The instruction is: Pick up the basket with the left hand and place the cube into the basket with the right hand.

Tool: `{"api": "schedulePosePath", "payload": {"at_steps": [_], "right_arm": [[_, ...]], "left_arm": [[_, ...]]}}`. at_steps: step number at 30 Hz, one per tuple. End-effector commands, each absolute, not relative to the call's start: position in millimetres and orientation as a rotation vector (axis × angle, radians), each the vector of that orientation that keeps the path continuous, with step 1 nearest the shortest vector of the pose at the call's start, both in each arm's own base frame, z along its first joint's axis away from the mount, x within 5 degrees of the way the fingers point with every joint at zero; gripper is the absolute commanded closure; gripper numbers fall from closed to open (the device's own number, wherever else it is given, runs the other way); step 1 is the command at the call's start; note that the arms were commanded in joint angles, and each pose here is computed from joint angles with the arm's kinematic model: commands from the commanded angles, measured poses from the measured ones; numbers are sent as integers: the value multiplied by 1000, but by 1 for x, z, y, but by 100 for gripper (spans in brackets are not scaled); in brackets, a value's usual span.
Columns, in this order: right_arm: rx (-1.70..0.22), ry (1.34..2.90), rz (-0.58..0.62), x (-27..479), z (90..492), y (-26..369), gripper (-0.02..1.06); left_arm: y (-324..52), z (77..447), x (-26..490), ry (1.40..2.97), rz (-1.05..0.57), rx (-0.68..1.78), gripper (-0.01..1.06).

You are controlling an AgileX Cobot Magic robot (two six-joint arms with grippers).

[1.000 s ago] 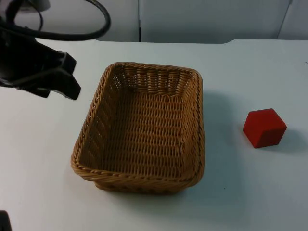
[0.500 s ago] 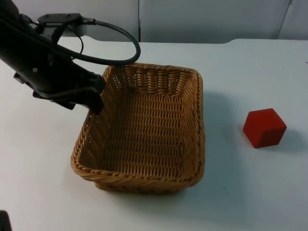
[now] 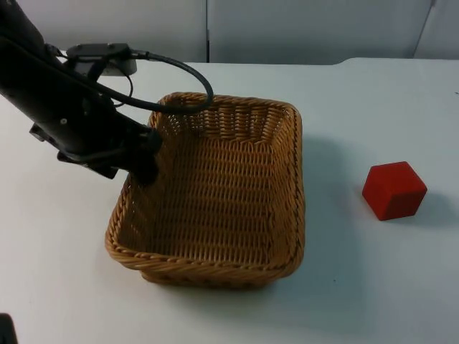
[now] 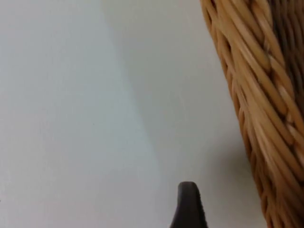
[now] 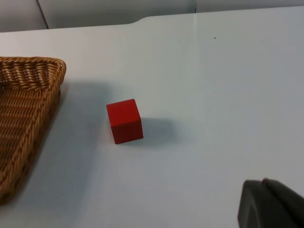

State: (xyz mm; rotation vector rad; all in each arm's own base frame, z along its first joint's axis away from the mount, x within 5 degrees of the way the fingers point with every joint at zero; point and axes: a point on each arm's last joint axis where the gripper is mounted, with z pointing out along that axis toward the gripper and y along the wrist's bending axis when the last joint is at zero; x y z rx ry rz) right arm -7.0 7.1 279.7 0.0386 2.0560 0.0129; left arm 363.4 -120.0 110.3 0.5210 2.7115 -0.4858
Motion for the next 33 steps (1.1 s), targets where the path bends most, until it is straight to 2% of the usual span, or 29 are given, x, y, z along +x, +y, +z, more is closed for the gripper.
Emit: {"api": "schedulePosePath", "payload": {"at_steps": [1, 2, 3, 4, 6, 7, 13, 16, 22, 27, 32, 33], "right_arm": [[37, 2048, 15, -7, 279, 7, 105], [37, 2048, 15, -7, 279, 7, 105], [37, 2048, 15, -7, 279, 7, 105], [37, 2048, 15, -7, 279, 7, 105], [37, 2048, 15, -7, 279, 7, 105], [37, 2048, 15, -7, 279, 7, 105], [37, 2048, 15, -7, 279, 7, 105], [37, 2048, 15, -7, 279, 7, 105], [37, 2048, 15, -7, 279, 7, 105], [37, 2048, 15, -7, 279, 7, 105], [37, 2048, 15, -7, 279, 7, 105], [37, 2048, 15, -7, 279, 7, 105]], "left_arm": [[-122, 108, 364, 2713, -494, 493, 51], [-122, 105, 364, 2722, -505, 480, 59], [-122, 105, 364, 2722, -505, 480, 59], [-123, 103, 364, 2732, -519, 473, 69], [-125, 97, 362, 2750, -528, 486, 99], [-125, 96, 362, 2752, -534, 486, 105], [-129, 106, 367, 2754, -654, 470, 105], [-134, 133, 381, 2730, -806, 509, 105], [-127, 174, 402, 2644, -837, 362, 105], [-110, 187, 411, 2613, -865, 224, 105], [-93, 191, 415, 2588, -964, 95, 105], [-89, 194, 416, 2567, -1028, 45, 105]]}}
